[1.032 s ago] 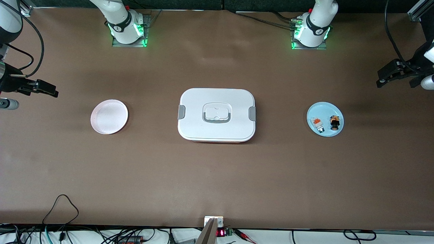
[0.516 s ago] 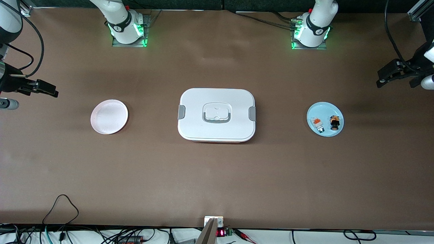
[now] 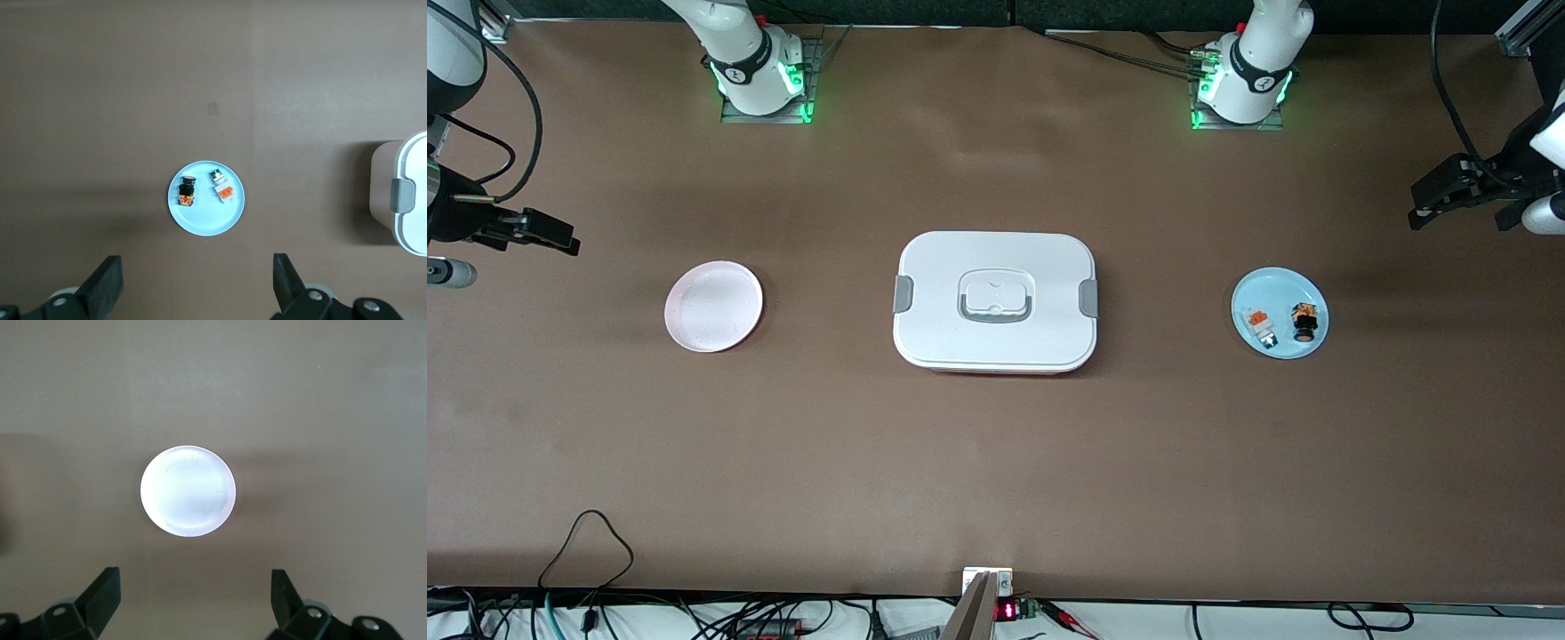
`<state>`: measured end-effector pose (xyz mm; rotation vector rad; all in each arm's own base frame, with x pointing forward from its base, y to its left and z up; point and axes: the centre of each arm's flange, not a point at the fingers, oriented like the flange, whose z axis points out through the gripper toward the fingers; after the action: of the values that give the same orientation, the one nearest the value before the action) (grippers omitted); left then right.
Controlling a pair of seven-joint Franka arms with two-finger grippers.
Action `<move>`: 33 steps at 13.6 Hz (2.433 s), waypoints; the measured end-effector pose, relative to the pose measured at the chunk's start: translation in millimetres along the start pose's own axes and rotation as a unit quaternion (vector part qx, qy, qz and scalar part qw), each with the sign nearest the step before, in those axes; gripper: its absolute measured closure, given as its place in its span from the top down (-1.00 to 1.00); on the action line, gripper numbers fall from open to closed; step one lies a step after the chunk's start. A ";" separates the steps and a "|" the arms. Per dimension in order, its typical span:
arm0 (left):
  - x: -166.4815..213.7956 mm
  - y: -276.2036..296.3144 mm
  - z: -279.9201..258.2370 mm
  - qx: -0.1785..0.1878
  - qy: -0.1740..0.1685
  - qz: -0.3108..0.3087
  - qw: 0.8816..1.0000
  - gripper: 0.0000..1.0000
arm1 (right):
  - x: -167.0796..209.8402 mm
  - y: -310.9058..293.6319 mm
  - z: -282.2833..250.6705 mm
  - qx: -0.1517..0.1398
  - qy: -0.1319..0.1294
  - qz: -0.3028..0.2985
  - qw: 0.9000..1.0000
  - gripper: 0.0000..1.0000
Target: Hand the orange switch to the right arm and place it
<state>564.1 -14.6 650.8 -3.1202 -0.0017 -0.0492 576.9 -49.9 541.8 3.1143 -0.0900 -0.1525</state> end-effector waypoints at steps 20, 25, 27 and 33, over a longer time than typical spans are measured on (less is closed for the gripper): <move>12.6 -48.2 109.7 -0.002 -0.091 0.105 0.990 0.98 | 0.1 -4.0 -0.1 0.000 0.000 -0.004 1.000 1.00; 16.3 -58.9 190.5 -0.024 -0.119 0.206 0.971 0.97 | 0.2 -8.2 -0.2 0.020 0.001 -0.003 1.000 1.00; 13.9 -57.5 225.6 -0.033 -0.119 0.262 0.957 0.97 | 0.3 -12.7 -0.6 0.048 0.001 0.000 0.999 1.00; -5.1 -73.7 315.1 -0.053 -0.083 0.481 0.871 0.97 | 0.3 -12.4 -0.8 0.055 0.002 -0.001 0.998 1.00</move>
<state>568.9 65.7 337.3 -2.8079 1.5461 0.2377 578.0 -37.5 542.2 3.2253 -0.0979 -0.1473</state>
